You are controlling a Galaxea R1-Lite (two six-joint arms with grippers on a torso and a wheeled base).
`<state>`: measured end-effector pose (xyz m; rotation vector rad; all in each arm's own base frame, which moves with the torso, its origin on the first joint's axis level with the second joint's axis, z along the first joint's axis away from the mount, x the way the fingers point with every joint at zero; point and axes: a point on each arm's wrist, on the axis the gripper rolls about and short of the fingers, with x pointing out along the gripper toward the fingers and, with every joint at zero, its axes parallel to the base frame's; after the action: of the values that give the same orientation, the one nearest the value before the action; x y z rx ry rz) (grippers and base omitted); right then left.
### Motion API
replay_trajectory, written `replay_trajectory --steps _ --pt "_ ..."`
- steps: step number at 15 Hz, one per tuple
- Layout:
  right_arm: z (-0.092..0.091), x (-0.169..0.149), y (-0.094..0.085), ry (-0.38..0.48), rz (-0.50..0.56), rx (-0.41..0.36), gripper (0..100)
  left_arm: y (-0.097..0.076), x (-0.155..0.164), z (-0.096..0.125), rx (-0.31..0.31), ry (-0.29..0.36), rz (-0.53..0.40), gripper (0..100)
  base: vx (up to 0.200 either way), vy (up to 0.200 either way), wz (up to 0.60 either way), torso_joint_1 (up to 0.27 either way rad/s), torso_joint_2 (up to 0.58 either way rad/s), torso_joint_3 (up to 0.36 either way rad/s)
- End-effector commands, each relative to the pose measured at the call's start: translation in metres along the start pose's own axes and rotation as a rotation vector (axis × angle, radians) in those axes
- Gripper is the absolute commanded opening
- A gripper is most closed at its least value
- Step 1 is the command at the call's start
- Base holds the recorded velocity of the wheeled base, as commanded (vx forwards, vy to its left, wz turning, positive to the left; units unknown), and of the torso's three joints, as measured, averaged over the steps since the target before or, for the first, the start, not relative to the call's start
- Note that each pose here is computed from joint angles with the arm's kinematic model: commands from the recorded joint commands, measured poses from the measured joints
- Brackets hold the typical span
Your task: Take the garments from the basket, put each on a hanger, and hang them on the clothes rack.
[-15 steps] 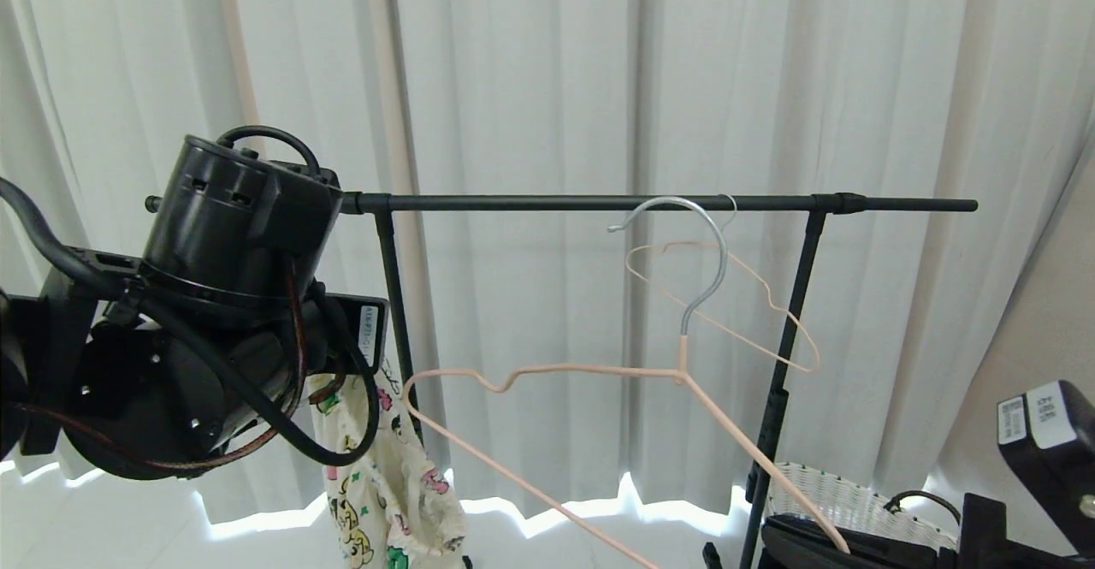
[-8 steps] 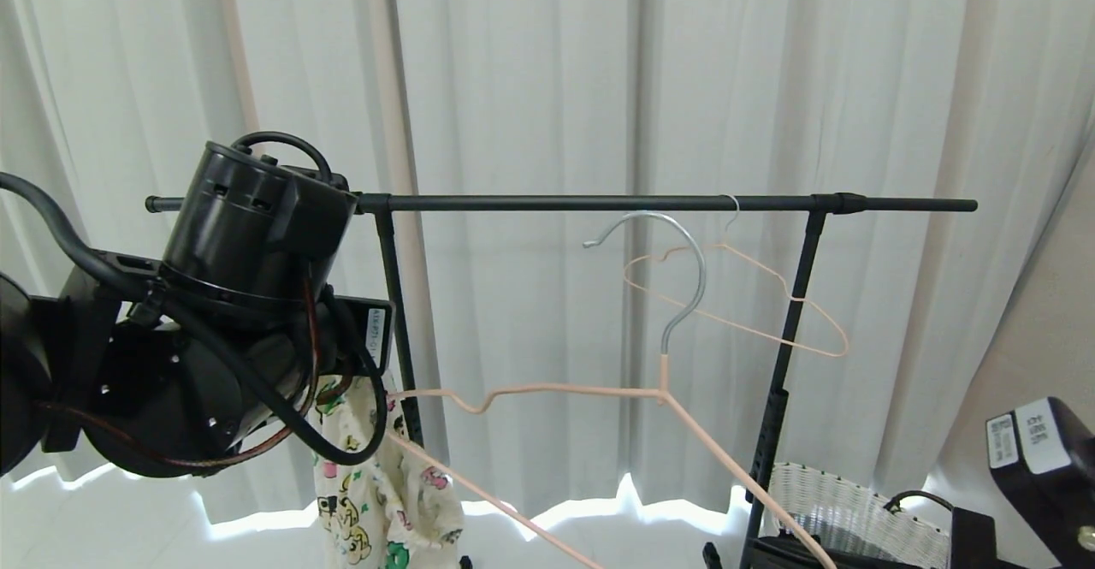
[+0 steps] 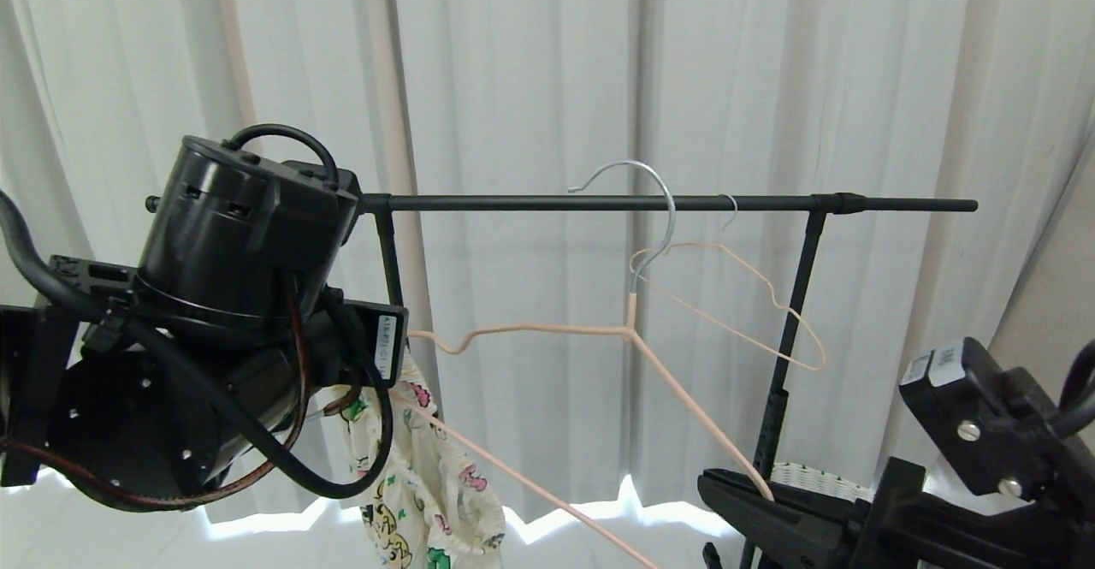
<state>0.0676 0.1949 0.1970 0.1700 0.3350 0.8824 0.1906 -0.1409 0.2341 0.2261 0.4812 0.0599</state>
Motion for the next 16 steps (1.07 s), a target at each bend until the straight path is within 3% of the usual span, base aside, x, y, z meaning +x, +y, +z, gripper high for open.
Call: replay_trajectory --steps 1,8,13,16 --pt "-0.004 0.012 0.002 0.020 -0.013 -0.007 0 -0.001 -0.005 0.001 -0.002 -0.012 -0.015 0 0.000 0.000 0.00 0.000 0.00 0.000" --pt "-0.008 0.048 0.014 0.006 -0.008 -0.006 0 -0.015 -0.051 0.027 -0.055 -0.148 -0.197 0 0.000 0.000 0.00 0.000 0.00 0.000" --pt "-0.007 0.070 0.025 -0.009 0.001 -0.004 0 -0.025 -0.077 0.039 -0.064 -0.194 -0.402 0 0.000 0.000 0.00 0.000 0.00 0.000" --pt "-0.004 0.073 0.027 -0.022 -0.009 -0.001 0 -0.025 -0.077 0.036 -0.058 -0.187 -0.406 0 0.000 0.000 0.00 0.000 0.00 0.000"
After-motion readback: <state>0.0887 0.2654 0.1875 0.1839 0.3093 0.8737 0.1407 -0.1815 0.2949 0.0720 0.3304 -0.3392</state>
